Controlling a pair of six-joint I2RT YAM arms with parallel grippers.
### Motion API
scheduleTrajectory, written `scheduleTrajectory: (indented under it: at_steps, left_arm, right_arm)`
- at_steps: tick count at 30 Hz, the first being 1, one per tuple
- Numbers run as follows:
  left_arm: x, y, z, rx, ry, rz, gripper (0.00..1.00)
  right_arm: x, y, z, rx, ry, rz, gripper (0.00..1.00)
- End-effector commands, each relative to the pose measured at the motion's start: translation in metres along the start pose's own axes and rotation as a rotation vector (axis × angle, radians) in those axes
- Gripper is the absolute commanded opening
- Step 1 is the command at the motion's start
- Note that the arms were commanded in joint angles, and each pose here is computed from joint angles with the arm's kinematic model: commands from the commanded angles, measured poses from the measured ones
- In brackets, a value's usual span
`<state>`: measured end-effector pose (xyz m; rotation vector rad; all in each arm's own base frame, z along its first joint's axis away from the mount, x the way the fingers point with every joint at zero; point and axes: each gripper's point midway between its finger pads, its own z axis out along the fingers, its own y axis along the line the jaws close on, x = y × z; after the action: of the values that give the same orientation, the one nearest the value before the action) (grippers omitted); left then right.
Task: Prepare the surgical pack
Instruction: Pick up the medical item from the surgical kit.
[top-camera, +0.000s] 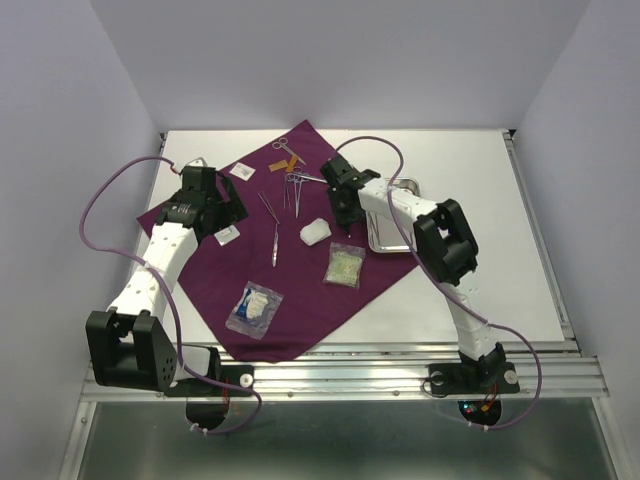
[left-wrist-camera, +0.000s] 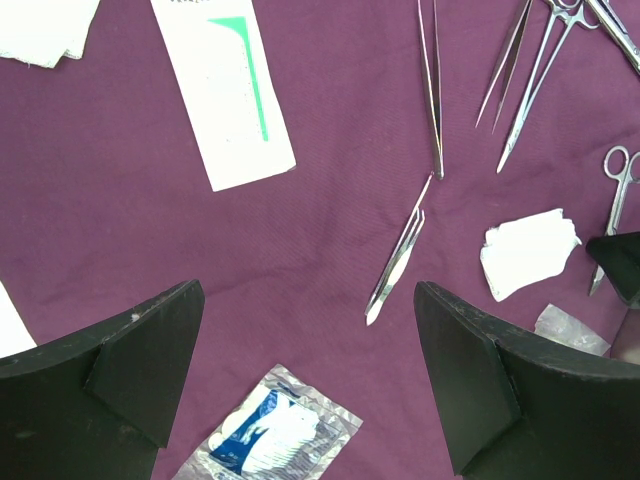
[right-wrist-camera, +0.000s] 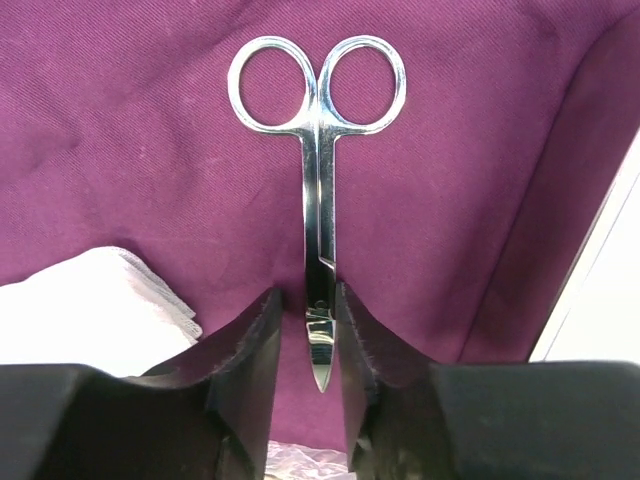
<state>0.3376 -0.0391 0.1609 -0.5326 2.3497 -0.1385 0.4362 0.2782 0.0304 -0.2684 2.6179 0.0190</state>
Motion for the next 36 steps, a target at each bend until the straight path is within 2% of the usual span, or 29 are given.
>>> scheduleTrajectory:
  at_steps: [1,9,14,27,36]
  left_arm:
    - [-0.006,0.001,-0.003,0.005,-0.030,0.003,0.99]
    - [-0.006,0.001,-0.003,0.002,-0.030,0.003,0.99]
    - [-0.006,0.000,-0.002,0.005,-0.028,0.003,0.99]
    - [-0.007,0.001,-0.002,0.002,-0.030,0.006,0.99]
    - [-0.008,-0.001,-0.001,0.005,-0.026,0.009,0.99]
  right_arm:
    - [0.016,-0.002,0.011,0.029,0.031,0.000,0.30]
    - [-0.002,-0.004,-0.007,0.029,-0.028,0.011,0.11]
    - [-0.019,-0.007,-0.029,0.027,-0.085,0.014,0.06]
    - [-0.051,-0.021,-0.068,0.073,-0.199,0.026,0.04]
    - [-0.060,-0.094,-0.098,0.161,-0.246,0.133,0.04]
